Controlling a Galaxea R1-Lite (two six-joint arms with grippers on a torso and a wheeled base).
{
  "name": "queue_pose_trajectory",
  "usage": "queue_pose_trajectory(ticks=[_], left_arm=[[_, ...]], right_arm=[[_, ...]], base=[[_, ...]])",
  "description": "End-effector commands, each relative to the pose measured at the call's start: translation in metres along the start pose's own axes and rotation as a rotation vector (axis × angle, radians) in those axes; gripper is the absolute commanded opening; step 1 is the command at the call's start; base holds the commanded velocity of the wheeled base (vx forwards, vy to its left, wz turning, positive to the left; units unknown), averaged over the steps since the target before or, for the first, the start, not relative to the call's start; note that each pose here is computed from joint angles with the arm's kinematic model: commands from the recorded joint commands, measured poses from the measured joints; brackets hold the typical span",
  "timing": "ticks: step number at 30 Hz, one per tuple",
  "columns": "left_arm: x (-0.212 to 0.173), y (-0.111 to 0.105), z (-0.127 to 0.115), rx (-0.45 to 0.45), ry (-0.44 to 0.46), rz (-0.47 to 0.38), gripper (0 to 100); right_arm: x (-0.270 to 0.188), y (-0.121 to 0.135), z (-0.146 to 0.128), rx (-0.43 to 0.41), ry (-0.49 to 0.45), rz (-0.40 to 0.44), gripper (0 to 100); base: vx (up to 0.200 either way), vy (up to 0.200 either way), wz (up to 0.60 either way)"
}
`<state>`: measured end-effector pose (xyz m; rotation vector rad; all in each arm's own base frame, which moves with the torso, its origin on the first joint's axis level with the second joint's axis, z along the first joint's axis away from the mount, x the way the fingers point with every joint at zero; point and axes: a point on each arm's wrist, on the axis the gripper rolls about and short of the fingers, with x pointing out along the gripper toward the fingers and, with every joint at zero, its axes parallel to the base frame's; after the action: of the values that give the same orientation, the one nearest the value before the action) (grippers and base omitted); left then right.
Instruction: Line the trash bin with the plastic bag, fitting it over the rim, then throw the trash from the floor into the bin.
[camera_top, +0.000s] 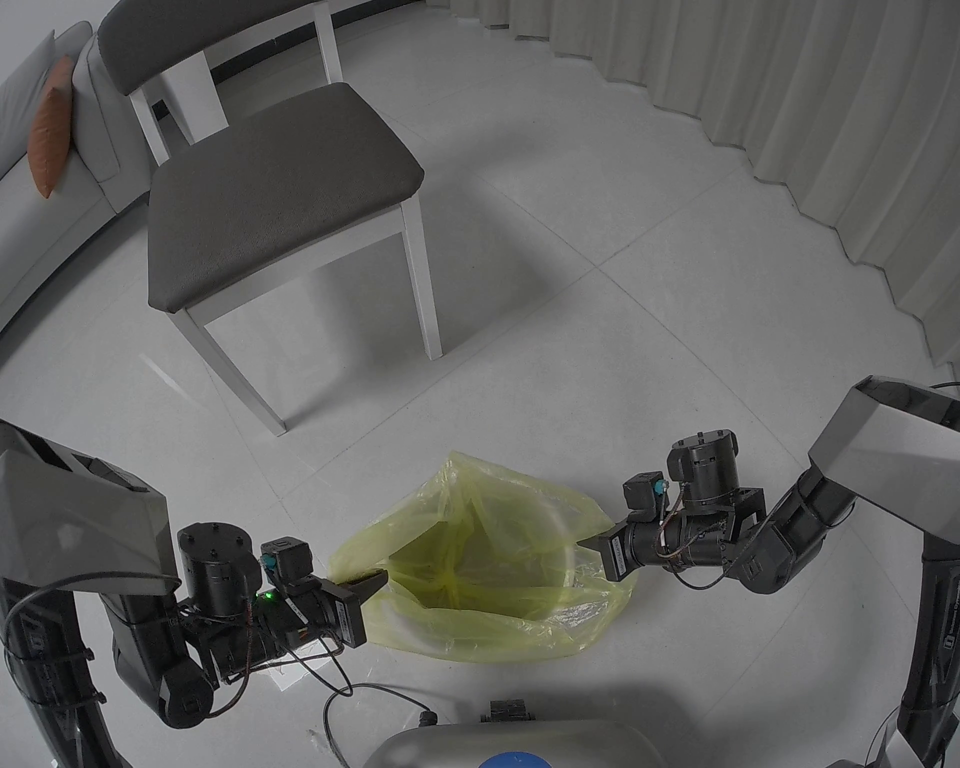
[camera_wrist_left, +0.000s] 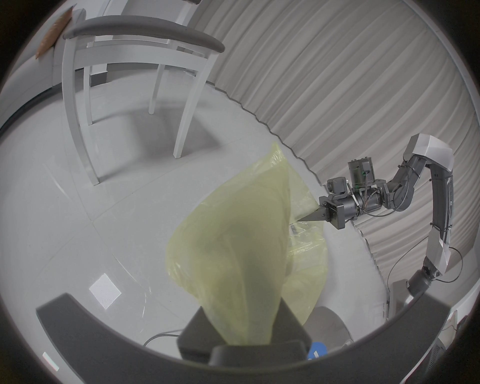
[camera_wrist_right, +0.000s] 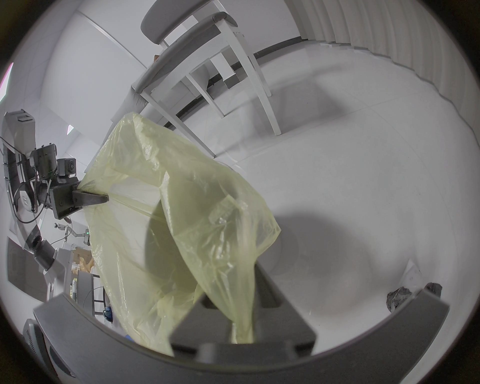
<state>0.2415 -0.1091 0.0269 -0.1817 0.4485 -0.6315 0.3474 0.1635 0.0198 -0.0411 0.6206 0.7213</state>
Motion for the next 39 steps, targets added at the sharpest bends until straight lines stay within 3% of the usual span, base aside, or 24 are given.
queue_pose_trajectory(ticks=[1, 10, 22, 26, 34, 39], left_arm=[[0.004, 0.002, 0.007, 0.007, -0.042, -0.003, 0], [0.017, 0.004, 0.018, -0.028, -0.105, 0.012, 0], [0.044, 0.008, 0.039, -0.037, -0.211, -0.002, 0], [0.052, 0.017, 0.036, -0.042, -0.210, 0.015, 0], [0.051, 0.055, 0.015, -0.089, -0.151, 0.129, 0], [0.043, 0.062, 0.009, -0.108, -0.125, 0.159, 0]], right_arm=[[0.002, -0.004, 0.003, -0.001, -0.014, -0.006, 100], [-0.005, -0.011, 0.011, 0.025, -0.088, -0.025, 100], [-0.017, -0.008, 0.011, 0.019, -0.107, -0.026, 100], [-0.024, -0.005, 0.010, 0.016, -0.120, -0.026, 100], [-0.029, -0.003, 0.010, 0.007, -0.137, -0.026, 100], [-0.029, -0.002, 0.010, 0.006, -0.135, -0.023, 100]], base=[[0.000, 0.000, 0.00], [0.000, 0.000, 0.00], [0.000, 0.000, 0.00], [0.000, 0.000, 0.00], [0.000, 0.000, 0.00], [0.000, 0.000, 0.00]])
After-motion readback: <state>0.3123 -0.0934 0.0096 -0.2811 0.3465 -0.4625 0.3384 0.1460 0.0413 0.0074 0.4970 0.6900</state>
